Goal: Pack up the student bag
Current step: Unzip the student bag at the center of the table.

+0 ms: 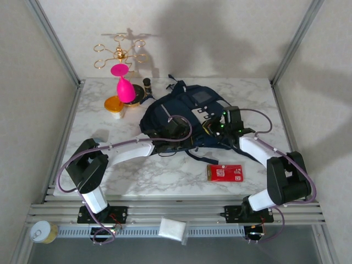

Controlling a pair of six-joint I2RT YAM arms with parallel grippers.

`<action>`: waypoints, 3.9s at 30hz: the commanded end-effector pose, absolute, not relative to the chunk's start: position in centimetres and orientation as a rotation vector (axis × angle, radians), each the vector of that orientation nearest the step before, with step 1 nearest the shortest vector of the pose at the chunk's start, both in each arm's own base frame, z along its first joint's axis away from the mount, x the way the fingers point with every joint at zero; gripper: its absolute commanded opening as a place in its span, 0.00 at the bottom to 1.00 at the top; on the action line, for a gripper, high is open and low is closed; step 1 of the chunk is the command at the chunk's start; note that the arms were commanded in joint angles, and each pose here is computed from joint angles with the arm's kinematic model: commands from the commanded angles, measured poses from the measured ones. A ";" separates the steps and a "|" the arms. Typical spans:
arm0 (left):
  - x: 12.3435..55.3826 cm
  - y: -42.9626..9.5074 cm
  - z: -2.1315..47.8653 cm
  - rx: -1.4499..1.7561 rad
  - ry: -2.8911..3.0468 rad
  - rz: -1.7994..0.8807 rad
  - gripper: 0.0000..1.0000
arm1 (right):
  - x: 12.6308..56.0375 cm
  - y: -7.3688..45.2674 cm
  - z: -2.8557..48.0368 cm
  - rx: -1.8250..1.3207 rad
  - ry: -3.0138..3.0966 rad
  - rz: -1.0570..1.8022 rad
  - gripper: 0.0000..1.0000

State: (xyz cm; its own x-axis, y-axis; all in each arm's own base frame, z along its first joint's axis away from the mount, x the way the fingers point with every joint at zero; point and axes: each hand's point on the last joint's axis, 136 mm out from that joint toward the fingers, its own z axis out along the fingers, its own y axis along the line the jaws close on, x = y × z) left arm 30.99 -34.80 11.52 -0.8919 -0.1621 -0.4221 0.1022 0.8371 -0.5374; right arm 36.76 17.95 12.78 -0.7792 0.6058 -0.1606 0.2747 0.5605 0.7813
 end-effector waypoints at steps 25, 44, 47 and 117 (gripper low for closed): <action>30.8 -35.6 12.9 0.112 2.550 -0.841 0.00 | 34.5 18.7 15.3 0.677 2.385 1.175 0.67; 31.1 -32.7 12.1 0.026 2.583 -0.695 0.00 | 36.9 18.8 15.2 0.705 2.299 1.016 0.00; 30.4 -31.7 11.9 0.038 2.596 -0.675 0.00 | 37.4 16.6 15.7 0.623 2.304 1.030 0.00; 29.4 -34.0 12.5 0.342 2.489 -0.673 0.00 | 38.0 10.4 17.8 0.436 2.343 1.074 0.00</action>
State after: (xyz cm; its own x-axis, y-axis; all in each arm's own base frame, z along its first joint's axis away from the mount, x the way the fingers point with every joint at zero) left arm 29.49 -33.22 12.62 -0.8346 0.0742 -0.5459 0.3421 0.8466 -0.4078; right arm 36.70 9.64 14.89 -0.8026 0.5502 -0.2304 0.2086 0.6208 0.7557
